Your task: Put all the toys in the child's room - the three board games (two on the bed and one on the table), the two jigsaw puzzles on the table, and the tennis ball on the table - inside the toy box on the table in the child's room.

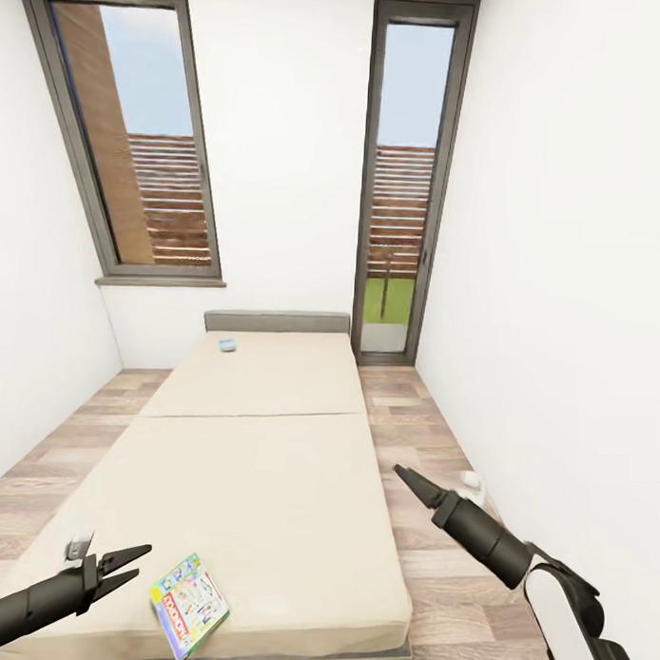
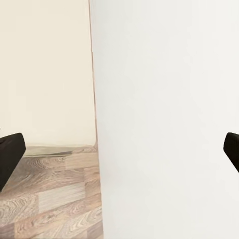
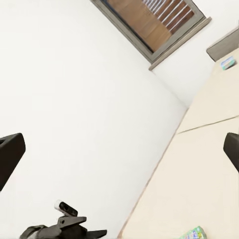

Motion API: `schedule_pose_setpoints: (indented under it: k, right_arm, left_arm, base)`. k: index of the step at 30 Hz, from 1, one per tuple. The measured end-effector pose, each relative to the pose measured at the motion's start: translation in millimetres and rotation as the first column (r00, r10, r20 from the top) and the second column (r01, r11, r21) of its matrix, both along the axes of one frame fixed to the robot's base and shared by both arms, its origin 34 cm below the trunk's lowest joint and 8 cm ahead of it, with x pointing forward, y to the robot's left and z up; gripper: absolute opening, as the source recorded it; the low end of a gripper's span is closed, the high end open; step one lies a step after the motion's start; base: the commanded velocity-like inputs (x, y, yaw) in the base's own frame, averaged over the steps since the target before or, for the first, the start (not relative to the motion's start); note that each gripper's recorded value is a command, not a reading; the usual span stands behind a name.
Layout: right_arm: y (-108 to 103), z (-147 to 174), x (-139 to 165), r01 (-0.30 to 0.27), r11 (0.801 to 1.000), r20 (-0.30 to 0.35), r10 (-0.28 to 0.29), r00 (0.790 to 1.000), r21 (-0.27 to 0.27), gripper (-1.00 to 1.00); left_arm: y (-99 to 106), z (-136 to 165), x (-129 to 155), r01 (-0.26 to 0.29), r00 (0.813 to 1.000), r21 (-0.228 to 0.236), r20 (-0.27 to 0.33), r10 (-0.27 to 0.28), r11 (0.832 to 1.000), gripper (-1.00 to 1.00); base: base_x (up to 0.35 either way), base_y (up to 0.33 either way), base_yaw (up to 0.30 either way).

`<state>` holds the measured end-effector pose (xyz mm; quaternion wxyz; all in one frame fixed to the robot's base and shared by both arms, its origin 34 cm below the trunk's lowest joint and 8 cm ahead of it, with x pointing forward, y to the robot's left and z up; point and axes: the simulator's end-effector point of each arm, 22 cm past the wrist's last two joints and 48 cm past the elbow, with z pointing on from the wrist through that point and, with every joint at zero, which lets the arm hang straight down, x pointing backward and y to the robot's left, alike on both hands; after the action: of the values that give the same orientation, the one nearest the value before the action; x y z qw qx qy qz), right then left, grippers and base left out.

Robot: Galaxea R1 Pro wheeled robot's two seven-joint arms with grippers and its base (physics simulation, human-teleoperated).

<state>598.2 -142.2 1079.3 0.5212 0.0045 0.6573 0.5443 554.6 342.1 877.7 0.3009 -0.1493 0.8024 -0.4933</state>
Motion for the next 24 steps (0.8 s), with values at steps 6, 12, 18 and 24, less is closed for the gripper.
schedule_pose_setpoints:
  k: [6, 12, 18, 24]
  right_arm:
    - [-0.3, 1.8, -5.3, -0.034, 0.999, 0.02, 0.033, 0.999, 0.038, 1.0]
    - [0.8, -5.0, -5.0, -0.039, 0.997, 0.017, 0.038, 0.999, 0.065, 1.0]
    - [1.3, -12.4, -3.6, -0.038, 0.996, 0.015, 0.037, 0.999, 0.077, 1.0]
    - [1.1, -22.2, -2.2, -0.038, 0.996, 0.009, 0.037, 0.999, 0.08, 1.0]
  left_arm:
    - [-0.4, -7.6, 1.2, 0.0, 1.0, 0.0, 0.0, 0.0, 1.0, 1.0]
    - [-0.1, -15.0, 2.2, 0.0, 1.0, 0.001, 0.0, 0.0, 1.0, 1.0]
    - [0.1, -22.8, 3.1, 0.0, 1.0, 0.001, 0.001, 0.0, 1.0, 1.0]
    - [0.1, -30.7, 4.0, 0.0, 1.0, 0.001, 0.002, 0.0, 1.0, 1.0]
  base:
    - [0.0, 0.0, 0.0]
    - [0.0, 0.0, 0.0]
    - [0.0, 0.0, 0.0]
    - [0.0, 0.0, 0.0]
